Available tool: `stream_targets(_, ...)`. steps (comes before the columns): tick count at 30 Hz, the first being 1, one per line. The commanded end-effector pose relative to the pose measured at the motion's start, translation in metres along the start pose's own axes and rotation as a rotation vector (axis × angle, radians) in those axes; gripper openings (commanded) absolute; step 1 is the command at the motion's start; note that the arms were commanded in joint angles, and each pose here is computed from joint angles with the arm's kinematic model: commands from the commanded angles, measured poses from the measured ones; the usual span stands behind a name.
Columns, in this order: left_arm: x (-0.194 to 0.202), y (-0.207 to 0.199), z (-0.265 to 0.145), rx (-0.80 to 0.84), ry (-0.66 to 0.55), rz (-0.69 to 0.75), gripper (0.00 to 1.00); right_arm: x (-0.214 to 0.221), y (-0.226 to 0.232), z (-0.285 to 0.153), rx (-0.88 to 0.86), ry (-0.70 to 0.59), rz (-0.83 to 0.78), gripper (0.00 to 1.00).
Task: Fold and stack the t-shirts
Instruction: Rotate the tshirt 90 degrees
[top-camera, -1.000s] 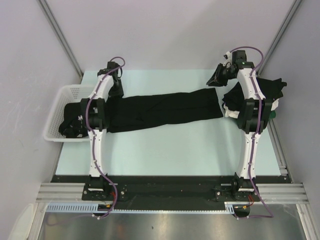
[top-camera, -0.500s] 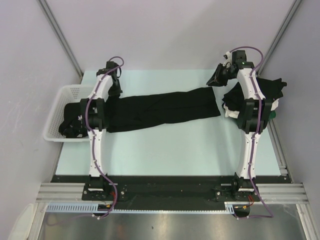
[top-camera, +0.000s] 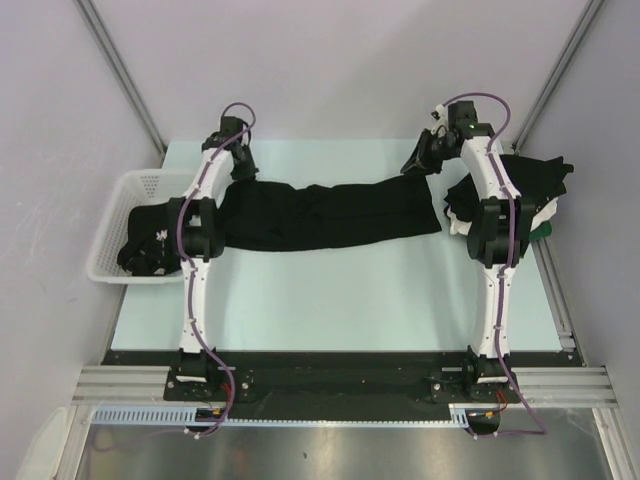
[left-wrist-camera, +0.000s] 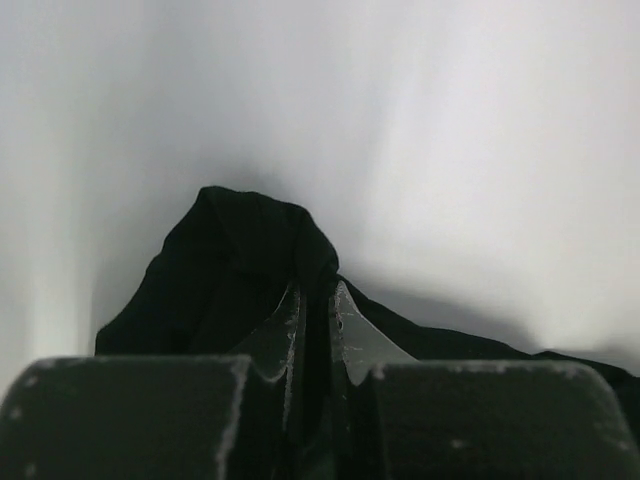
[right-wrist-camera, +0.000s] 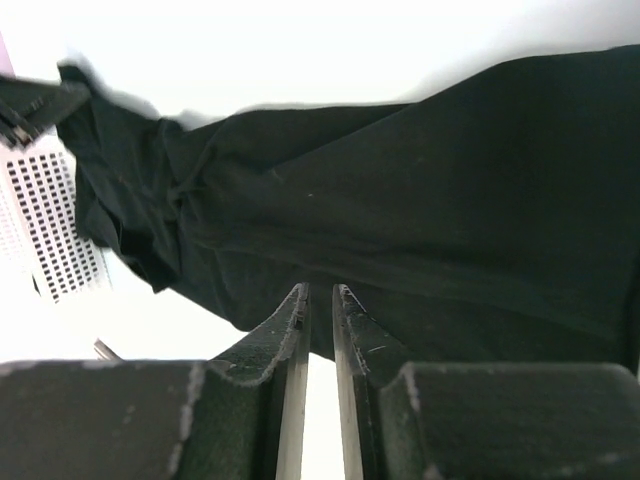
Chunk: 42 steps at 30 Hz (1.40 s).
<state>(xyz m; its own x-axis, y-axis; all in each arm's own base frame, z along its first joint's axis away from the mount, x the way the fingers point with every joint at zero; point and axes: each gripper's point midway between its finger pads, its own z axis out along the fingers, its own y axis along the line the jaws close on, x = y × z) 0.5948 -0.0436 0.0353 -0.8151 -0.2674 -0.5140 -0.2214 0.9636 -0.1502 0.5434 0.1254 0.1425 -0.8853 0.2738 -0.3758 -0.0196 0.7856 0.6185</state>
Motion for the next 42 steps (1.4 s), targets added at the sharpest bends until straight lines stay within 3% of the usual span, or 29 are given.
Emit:
stream_targets(1, -0.052, -0.065, -0.01, 0.25, -0.192, -0.069, 0.0, -0.007, 0.02, -0.007, -0.026, -0.028, -0.051, 0.19)
stream_targets(5, -0.091, -0.097, -0.015, 0.387, -0.348, -0.113, 0.0, -0.002, 0.025, -0.004, -0.038, -0.017, -0.064, 0.18)
stream_targets(8, -0.105, -0.099, -0.008, 0.396, -0.399, -0.158, 0.0, 0.002, 0.032, -0.004, -0.047, -0.005, -0.069, 0.18)
stream_targets(16, -0.103, -0.07, 0.03, 0.287, -0.415, -0.261, 0.0, 0.015, 0.038, -0.016, -0.023, 0.012, -0.096, 0.18)
stream_targets(22, -0.113, -0.065, 0.027, 0.323, -0.436, -0.302, 0.03, 0.016, 0.041, -0.03, -0.003, -0.004, -0.117, 0.18)
stream_targets(30, -0.14, -0.072, -0.015, 0.412, -0.503, -0.279, 0.3, 0.019, 0.039, -0.032, 0.006, 0.007, -0.123, 0.19)
stream_targets(32, -0.145, -0.064, -0.021, 0.406, -0.51, -0.286, 0.48, 0.019, 0.04, -0.033, 0.004, 0.008, -0.124, 0.2)
stream_targets(36, -0.152, -0.05, -0.032, 0.358, -0.522, -0.281, 0.7, 0.019, 0.042, -0.036, -0.004, 0.005, -0.126, 0.2)
stream_targets(39, -0.148, -0.037, -0.033, 0.283, -0.515, -0.258, 0.79, 0.018, 0.043, -0.038, -0.012, 0.003, -0.122, 0.2)
stream_targets(40, -0.148, -0.035, -0.034, 0.274, -0.516, -0.246, 0.99, 0.019, 0.042, -0.038, -0.011, 0.006, -0.118, 0.2)
stream_targets(42, -0.145, -0.03, -0.03, 0.249, -0.508, -0.245, 0.99, 0.016, 0.042, -0.043, -0.017, -0.004, -0.116, 0.2)
